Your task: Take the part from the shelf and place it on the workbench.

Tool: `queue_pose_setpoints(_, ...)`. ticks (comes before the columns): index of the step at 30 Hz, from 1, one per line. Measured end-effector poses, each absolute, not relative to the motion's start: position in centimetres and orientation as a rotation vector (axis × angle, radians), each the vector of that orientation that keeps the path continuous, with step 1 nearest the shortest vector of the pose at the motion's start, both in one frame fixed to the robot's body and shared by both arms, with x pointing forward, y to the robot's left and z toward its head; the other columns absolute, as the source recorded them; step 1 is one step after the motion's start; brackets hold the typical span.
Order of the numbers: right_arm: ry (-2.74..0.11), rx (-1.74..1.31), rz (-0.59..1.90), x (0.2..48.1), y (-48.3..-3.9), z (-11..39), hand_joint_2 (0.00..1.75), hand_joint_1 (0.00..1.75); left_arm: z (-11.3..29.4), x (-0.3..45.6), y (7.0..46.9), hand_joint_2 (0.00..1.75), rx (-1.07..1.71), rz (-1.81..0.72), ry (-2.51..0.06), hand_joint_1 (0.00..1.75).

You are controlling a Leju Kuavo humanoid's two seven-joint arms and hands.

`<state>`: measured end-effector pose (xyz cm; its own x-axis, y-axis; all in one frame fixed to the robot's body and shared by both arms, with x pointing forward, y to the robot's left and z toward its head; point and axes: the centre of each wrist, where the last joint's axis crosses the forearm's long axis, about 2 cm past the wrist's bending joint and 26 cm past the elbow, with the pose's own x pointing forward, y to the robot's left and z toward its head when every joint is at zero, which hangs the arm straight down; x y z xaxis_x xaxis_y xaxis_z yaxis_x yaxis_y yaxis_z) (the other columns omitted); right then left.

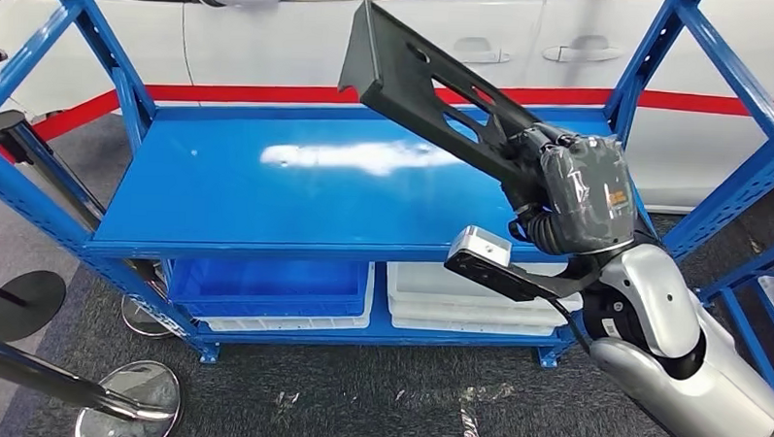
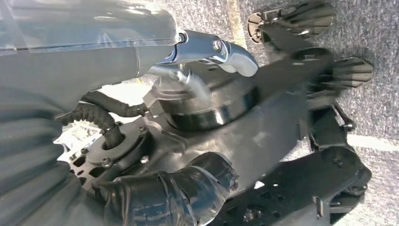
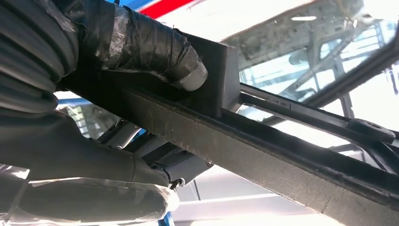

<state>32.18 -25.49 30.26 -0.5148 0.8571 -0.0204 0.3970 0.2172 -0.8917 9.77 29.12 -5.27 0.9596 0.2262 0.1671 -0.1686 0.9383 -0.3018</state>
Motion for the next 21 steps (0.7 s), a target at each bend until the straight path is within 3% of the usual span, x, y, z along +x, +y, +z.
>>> queue_pose_setpoints(21, -2.018, -1.187, 1.250, 31.59, -26.00, 31.30, 1.75, 1.75, -5.29, 9.62, 29.18, 1.75, -0.304, 0.178, -0.198, 0.00)
